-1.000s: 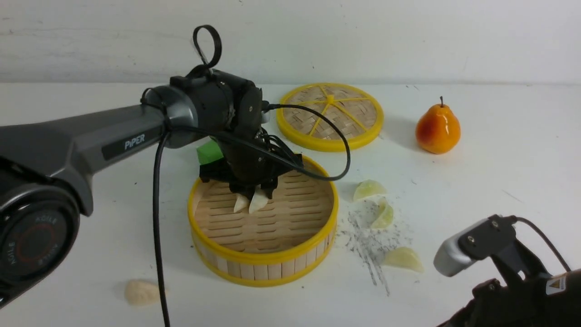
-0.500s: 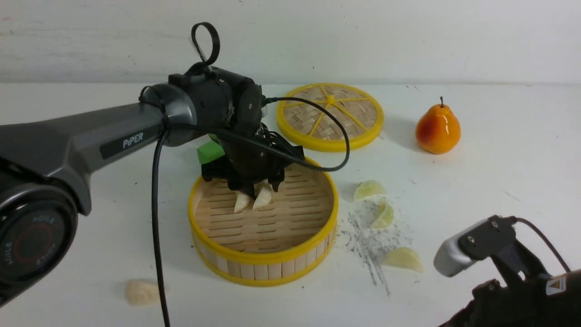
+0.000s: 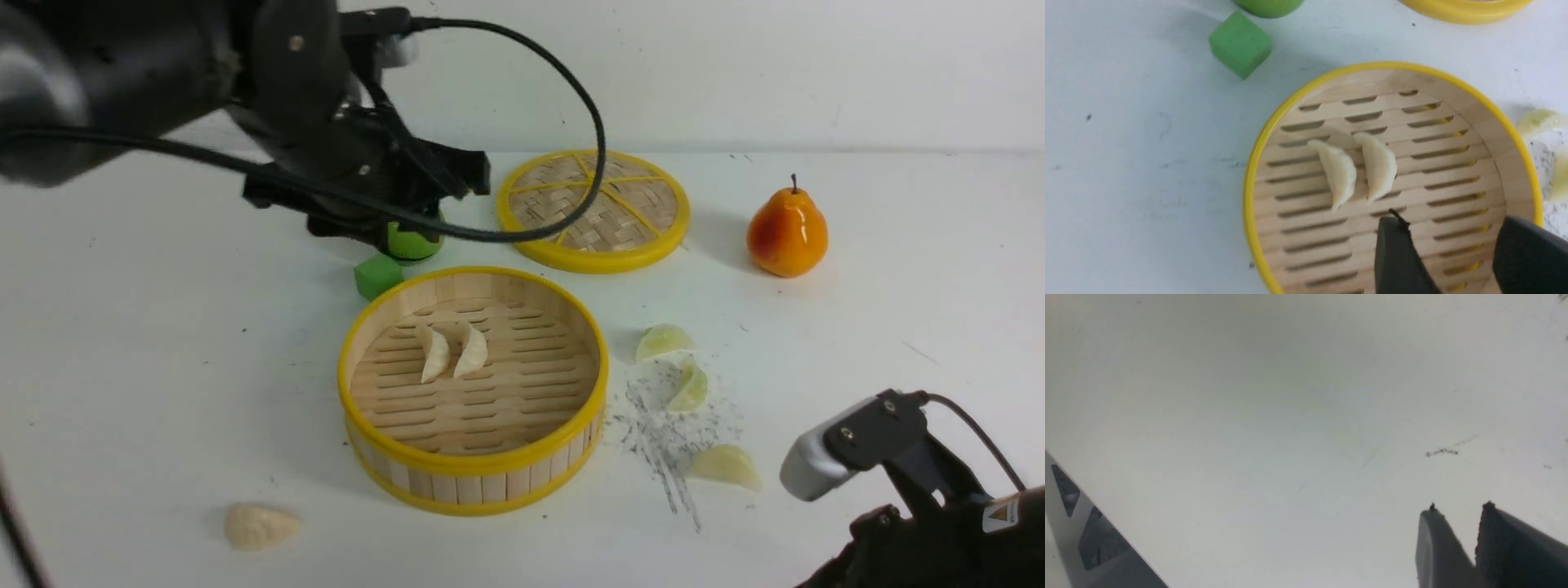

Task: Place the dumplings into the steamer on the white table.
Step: 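Reach for and grasp a dumpling on the table with the left gripper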

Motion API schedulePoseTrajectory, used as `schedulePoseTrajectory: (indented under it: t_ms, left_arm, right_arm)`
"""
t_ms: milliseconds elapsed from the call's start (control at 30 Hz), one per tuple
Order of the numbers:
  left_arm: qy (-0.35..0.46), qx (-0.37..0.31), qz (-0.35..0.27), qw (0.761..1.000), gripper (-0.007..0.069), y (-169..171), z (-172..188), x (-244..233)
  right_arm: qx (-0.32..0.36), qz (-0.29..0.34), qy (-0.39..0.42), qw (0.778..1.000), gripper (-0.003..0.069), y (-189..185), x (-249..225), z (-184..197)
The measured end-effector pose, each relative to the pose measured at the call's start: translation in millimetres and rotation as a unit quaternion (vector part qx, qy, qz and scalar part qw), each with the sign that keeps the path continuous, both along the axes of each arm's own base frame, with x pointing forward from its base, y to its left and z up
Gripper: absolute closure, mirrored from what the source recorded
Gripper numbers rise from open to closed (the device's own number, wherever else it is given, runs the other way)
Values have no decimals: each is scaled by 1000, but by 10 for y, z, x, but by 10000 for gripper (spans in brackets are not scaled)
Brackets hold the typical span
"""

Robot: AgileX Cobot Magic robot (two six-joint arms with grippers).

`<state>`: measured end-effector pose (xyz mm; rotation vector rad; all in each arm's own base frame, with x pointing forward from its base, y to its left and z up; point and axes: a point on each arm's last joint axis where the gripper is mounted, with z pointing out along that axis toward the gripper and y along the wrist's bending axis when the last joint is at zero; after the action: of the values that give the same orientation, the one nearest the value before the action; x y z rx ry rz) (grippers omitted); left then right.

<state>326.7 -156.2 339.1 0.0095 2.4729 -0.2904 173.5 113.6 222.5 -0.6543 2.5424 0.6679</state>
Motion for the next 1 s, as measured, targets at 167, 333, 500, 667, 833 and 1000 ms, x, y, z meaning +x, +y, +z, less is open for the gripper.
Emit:
schedulePoseTrajectory:
  t_ms: [167,333,500,667,833,1000]
  left_arm:
    - [40,-24,70,996,299,262,-396,-475]
    - [94,-21,165,982,299,450,-992,-715]
    - [111,-19,247,962,291,523,-1269,-728]
    - [123,-4,289,950,261,525,-1473,-647]
    - [139,18,307,941,247,515,-1684,-583]
    - [146,28,302,942,246,491,-1843,-535]
  right_arm:
    - [0,-2,-2,1000,497,0,4,1]
    - [1,-2,-1,1000,491,1,4,2]
    - [3,-3,-1,1000,492,2,5,3]
    - [3,-4,-1,1000,492,3,5,4]
    - [4,-4,-1,1000,491,3,6,4]
    - [4,-5,-1,1000,490,4,6,5]
